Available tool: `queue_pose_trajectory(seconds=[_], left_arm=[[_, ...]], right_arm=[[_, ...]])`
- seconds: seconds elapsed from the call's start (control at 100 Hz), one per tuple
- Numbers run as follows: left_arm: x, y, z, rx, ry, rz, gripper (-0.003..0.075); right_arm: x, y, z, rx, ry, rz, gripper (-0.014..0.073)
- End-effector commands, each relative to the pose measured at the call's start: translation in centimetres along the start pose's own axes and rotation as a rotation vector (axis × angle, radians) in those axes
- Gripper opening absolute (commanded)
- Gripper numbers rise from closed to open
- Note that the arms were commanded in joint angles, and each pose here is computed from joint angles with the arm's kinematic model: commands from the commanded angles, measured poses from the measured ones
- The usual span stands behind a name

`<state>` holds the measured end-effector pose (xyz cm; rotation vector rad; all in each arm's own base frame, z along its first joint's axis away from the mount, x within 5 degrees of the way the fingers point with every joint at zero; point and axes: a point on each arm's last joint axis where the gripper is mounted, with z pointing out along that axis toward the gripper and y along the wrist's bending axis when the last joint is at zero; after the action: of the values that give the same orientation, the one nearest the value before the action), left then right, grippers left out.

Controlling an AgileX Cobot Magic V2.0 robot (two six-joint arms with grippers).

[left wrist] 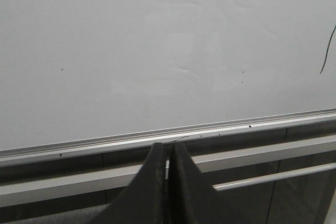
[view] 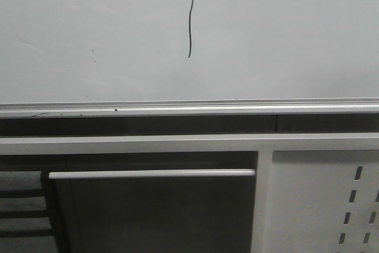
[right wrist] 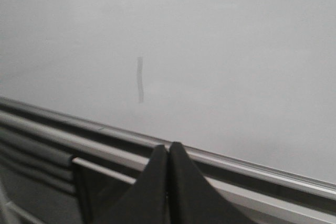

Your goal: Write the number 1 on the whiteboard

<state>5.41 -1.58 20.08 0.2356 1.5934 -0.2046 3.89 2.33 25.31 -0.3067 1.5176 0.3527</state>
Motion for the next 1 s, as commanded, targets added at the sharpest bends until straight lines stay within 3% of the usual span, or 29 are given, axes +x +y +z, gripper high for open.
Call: queue_pose_trajectory(seconds=[0.0, 0.17, 0.35, 0.99], left_arm=[[0.6, 0.0, 0.0, -0.005, -0.055, -0.02, -0.002], [0.6, 0.0, 0.0, -0.005, -0.055, -0.02, -0.002], [0.6, 0.0, 0.0, -0.007, -0.055, -0.02, -0.002], [0.6, 0.0, 0.0, -0.007, -0.053, -0.02, -0.002]], right_arm=[[-0.8, -1.1, 0.6, 0.137, -0.089, 0.003, -0.0053], [2.1, -2.2, 0.9, 0.299, -0.022, -0.041, -0.0053], [5.7, -2.4, 0.6, 0.32, 0.017, -0.057, -0.0053], [6.1, -2.4, 0.6, 0.32, 0.077, -0.079, -0.0053]])
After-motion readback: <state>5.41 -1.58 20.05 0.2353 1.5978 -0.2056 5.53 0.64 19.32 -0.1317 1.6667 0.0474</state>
